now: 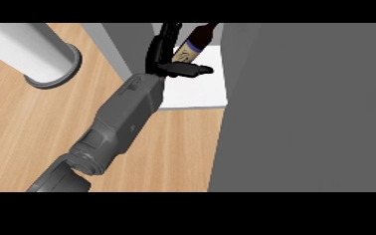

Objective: Pick up the wine, place it into the cabinet and close the cabinet

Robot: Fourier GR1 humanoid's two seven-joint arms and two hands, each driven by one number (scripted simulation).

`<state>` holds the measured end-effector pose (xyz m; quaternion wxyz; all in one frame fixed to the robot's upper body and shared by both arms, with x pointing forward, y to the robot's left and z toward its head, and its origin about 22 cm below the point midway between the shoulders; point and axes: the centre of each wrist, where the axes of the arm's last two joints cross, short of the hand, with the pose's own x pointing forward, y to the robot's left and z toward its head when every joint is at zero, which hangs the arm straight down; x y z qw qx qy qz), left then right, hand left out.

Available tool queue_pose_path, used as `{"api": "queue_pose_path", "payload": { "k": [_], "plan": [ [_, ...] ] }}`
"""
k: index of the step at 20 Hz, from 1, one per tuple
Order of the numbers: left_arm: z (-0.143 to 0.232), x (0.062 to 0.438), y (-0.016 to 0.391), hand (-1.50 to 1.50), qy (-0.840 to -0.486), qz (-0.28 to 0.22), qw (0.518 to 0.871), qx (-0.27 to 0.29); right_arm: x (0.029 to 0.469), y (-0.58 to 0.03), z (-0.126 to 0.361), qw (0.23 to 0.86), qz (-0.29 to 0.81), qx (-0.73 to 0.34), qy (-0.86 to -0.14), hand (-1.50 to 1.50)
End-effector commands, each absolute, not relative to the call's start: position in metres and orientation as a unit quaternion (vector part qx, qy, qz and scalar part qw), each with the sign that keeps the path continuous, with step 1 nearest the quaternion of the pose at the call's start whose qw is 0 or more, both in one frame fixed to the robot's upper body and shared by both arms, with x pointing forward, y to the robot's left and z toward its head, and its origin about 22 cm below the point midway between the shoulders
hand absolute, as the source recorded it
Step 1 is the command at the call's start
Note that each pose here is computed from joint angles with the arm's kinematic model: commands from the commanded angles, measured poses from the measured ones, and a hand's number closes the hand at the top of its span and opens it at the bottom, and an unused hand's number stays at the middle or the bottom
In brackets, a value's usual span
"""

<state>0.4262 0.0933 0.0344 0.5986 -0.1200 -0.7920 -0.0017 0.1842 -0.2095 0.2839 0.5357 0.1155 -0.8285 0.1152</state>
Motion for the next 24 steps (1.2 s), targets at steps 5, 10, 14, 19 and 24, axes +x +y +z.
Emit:
{"api": "queue_pose_path", "payload": {
  "k": [5, 10, 14, 19, 24],
  "plan": [
    [0.046, 0.416, 0.087, -1.50, -0.803, -0.029, 0.580, -0.136, 0.164, -0.219, 0.287, 0.541, 0.104, 0.093, -0.829, -1.50],
    [0.076, 0.398, 0.044, -1.50, -0.802, -0.064, 0.565, -0.181, 0.168, -0.211, 0.275, 0.534, 0.099, 0.094, -0.835, -1.50],
    [0.083, 0.362, 0.028, -1.50, -0.798, -0.058, 0.568, -0.195, 0.161, -0.210, 0.272, 0.535, 0.104, 0.094, -0.833, -1.50],
    [0.090, 0.311, 0.015, -1.50, -0.790, -0.026, 0.576, -0.207, 0.168, -0.209, 0.294, 0.541, 0.113, 0.092, -0.828, -1.50],
    [0.075, 0.275, 0.019, -1.50, -0.797, 0.009, 0.571, -0.197, 0.171, -0.205, 0.289, 0.530, 0.118, 0.099, -0.834, -1.50]
  ]
}}
